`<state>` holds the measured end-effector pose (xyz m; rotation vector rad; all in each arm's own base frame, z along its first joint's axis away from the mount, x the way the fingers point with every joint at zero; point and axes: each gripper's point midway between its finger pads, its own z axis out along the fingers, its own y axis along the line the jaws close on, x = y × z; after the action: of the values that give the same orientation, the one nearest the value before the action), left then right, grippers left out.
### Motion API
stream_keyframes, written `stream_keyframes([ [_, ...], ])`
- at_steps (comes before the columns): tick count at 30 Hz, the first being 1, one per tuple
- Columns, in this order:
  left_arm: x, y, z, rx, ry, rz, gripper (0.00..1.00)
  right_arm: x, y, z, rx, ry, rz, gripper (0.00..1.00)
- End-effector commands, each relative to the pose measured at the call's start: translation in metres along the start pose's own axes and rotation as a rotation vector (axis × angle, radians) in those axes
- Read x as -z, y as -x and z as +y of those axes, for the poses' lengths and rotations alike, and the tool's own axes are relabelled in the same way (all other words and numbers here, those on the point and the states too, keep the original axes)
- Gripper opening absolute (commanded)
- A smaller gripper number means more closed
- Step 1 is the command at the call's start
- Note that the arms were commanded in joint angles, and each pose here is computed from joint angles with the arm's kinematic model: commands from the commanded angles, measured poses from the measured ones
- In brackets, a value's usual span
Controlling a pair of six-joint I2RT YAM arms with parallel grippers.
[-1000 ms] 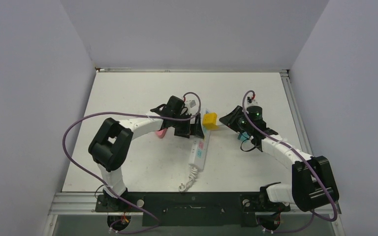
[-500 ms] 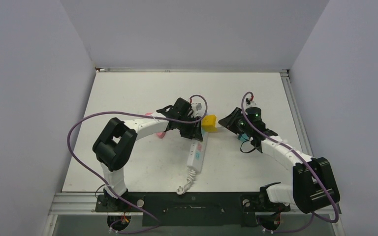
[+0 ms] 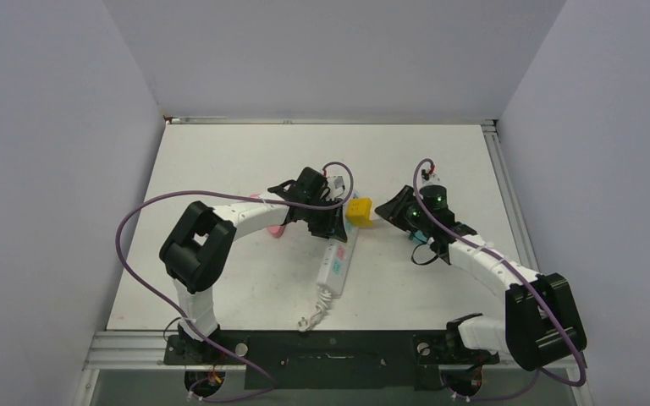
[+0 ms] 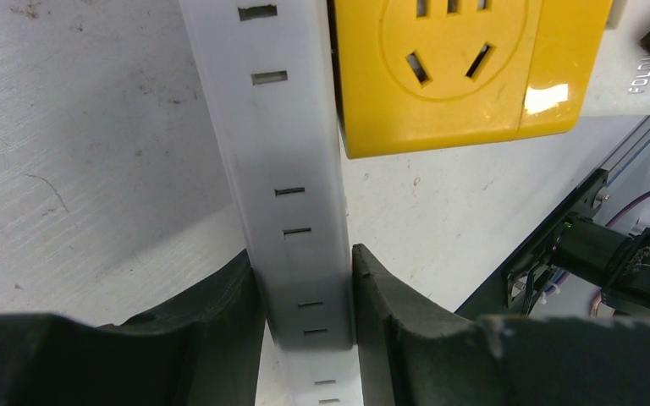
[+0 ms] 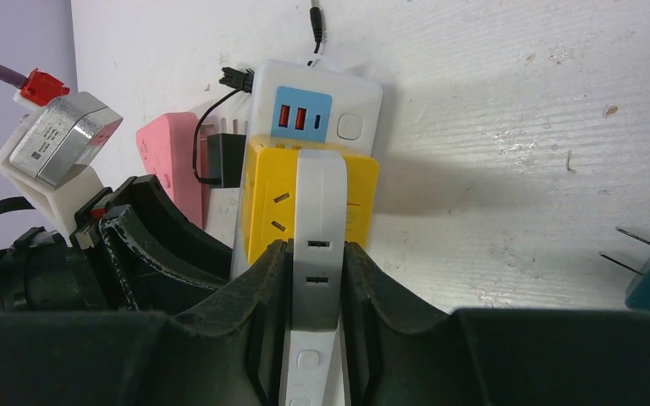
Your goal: Pull the plug off the socket
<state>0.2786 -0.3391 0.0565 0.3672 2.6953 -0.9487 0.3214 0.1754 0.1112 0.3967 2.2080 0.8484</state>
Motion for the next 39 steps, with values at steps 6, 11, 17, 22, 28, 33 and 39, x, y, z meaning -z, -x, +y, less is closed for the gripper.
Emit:
stream_keyframes([
  [6, -0.007, 0.002, 0.015, -0.040, 0.077, 0.003, 0.00, 0.000, -0.004, 0.018, 0.077, -0.009, 0.013, 0.05],
  [11, -0.006, 0.003, 0.014, -0.051, 0.071, 0.004, 0.00, 0.000, -0.005, 0.019, 0.113, -0.044, 0.016, 0.05],
  [17, -0.008, 0.001, 0.010, -0.062, 0.041, 0.017, 0.00, 0.002, -0.008, 0.020, 0.115, -0.032, 0.034, 0.05],
  [22, -0.006, 0.003, 0.005, -0.093, 0.016, 0.013, 0.00, 0.001, -0.005, 0.021, 0.088, 0.036, 0.068, 0.05],
  [28, -0.004, 0.003, 0.001, -0.117, -0.004, 0.019, 0.00, -0.003, -0.005, 0.009, 0.065, 0.055, 0.104, 0.05],
  [33, -0.006, 0.001, 0.004, -0.102, 0.000, 0.032, 0.00, -0.002, -0.009, 0.007, 0.060, 0.050, 0.108, 0.05],
  [39, -0.006, 0.007, 0.015, -0.010, -0.023, 0.034, 0.00, 0.001, -0.020, 0.005, 0.093, -0.028, 0.071, 0.05],
])
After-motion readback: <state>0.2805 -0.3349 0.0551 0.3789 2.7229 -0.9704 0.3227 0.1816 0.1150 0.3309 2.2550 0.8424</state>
